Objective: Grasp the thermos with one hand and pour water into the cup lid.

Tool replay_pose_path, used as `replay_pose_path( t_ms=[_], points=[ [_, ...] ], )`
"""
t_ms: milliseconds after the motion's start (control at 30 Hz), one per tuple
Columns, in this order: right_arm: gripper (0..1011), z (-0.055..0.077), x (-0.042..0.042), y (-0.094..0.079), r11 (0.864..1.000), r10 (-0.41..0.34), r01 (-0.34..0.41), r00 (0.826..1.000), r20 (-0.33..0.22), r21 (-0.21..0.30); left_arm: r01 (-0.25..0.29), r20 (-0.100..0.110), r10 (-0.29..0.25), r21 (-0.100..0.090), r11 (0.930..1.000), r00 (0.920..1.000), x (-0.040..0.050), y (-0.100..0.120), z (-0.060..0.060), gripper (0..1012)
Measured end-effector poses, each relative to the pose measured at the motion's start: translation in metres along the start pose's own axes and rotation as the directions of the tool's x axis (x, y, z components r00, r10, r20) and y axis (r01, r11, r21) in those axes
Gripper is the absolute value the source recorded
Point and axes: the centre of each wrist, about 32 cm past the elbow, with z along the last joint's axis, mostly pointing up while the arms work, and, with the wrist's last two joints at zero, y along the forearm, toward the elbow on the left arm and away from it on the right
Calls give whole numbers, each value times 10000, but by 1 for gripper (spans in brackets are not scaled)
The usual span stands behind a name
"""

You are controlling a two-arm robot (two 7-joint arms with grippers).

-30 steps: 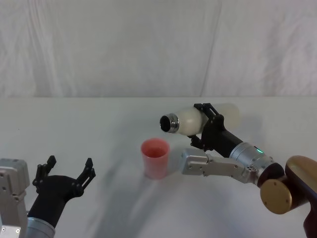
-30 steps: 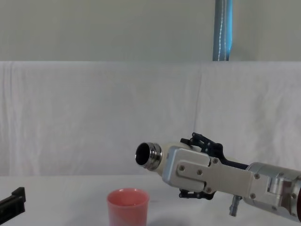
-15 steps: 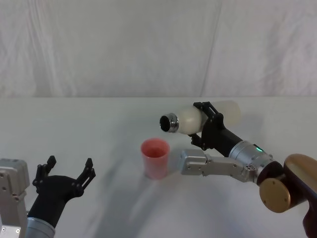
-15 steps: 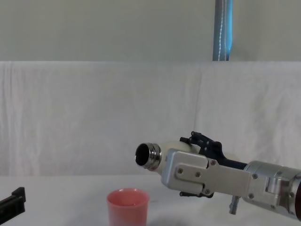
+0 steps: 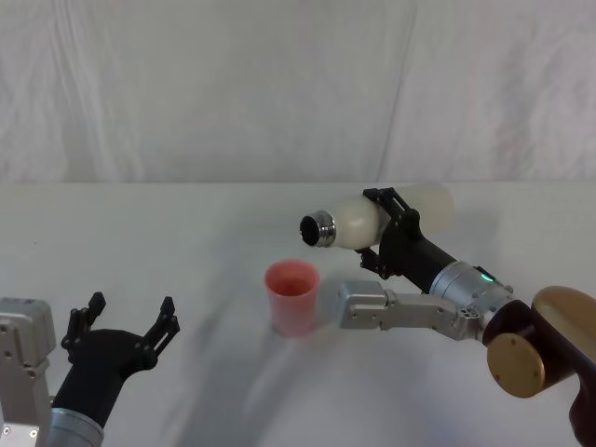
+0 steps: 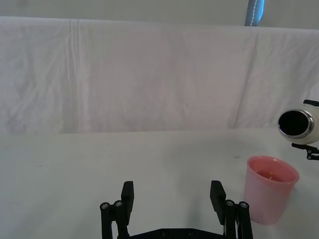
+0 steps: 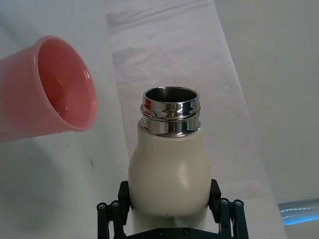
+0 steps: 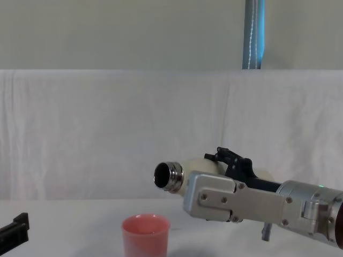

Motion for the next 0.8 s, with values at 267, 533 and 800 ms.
replay_pose_path(
  t_ms=[267, 533, 800],
  points=[
    [951, -5, 10, -3, 10000, -29, 28, 9996, 264, 6, 0, -1, 0, 0, 10000, 10000, 0, 0, 0, 1001],
    [951, -5, 23, -3, 10000, -71, 68, 9989, 462, 61, 1, 0, -1, 0, 10000, 10000, 0, 0, 0, 1001],
    [951, -7, 35, 3, 9999, -109, 103, 9982, 595, 107, 1, 0, -1, 1, 10000, 10000, 0, 0, 0, 1001]
  ],
)
